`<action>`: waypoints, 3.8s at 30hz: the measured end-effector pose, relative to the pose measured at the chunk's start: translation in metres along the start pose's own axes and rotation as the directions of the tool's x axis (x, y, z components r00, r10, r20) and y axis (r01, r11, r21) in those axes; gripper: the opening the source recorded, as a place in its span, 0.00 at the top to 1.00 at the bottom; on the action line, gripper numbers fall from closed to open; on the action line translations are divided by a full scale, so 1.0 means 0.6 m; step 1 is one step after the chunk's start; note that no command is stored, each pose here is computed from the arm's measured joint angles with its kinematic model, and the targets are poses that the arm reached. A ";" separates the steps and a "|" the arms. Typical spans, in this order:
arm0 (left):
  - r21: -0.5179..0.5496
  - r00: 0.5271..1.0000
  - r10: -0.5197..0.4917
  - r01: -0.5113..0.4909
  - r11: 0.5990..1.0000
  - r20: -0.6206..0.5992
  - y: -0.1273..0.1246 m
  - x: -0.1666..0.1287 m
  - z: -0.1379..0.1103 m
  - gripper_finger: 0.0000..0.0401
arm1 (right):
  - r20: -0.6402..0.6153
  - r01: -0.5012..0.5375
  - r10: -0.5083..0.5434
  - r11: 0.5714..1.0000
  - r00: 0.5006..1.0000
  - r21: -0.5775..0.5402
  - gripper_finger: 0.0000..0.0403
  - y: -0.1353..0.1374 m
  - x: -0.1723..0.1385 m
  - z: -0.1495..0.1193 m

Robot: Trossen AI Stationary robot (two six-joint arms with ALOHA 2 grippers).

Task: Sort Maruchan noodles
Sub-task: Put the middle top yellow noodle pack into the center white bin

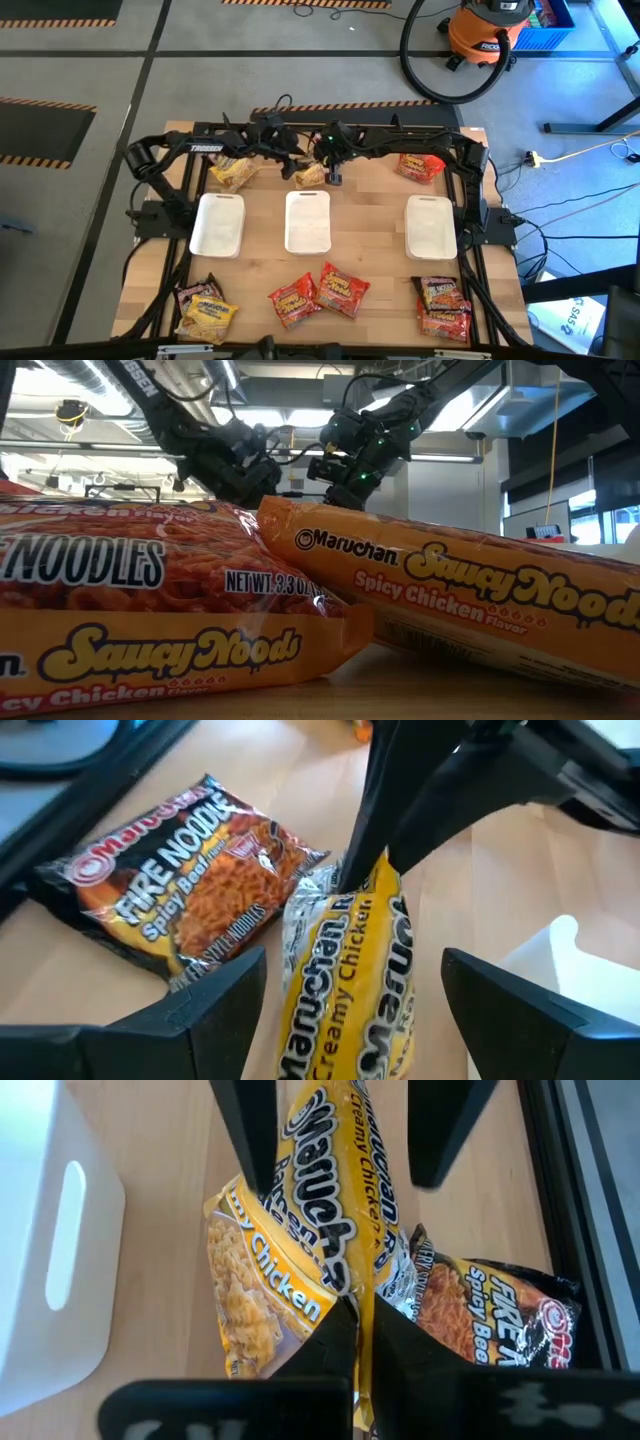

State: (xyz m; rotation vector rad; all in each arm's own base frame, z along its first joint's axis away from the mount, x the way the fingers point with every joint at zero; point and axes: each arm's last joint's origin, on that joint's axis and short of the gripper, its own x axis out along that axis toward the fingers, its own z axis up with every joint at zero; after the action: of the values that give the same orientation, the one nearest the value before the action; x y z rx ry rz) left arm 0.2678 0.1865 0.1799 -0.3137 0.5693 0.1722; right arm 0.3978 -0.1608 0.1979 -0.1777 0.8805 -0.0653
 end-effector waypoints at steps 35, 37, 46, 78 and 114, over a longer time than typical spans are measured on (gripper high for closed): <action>0.155 0.965 0.114 -0.079 0.985 -0.235 -0.015 0.051 0.019 0.67 | -0.101 -0.039 0.044 0.998 0.994 0.056 0.56 0.011 -0.103 0.005; 0.184 0.953 0.152 -0.105 0.977 -0.263 -0.025 0.048 0.027 0.67 | -0.143 -0.034 0.044 0.997 0.989 0.073 0.52 0.018 -0.132 0.003; 0.282 0.957 0.227 -0.170 0.944 -0.180 -0.097 -0.027 0.082 0.67 | -0.136 0.002 0.015 0.992 0.991 0.122 0.51 0.072 -0.204 -0.034; 0.312 0.945 0.199 -0.113 0.943 -0.260 -0.263 -0.012 0.043 0.67 | 0.113 -0.024 -0.002 0.974 0.994 0.227 0.55 0.227 -0.125 -0.153; 0.358 0.870 0.341 -0.210 0.910 -0.356 -0.244 0.058 -0.002 0.67 | 0.153 -0.028 -0.008 0.973 0.988 0.227 0.55 0.226 -0.126 -0.147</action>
State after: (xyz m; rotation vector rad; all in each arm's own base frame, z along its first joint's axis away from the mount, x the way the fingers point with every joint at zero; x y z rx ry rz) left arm 0.3320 0.0516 0.1954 0.0477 1.0521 0.2966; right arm 0.2797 -0.0288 0.1760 0.0372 0.7138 -0.1412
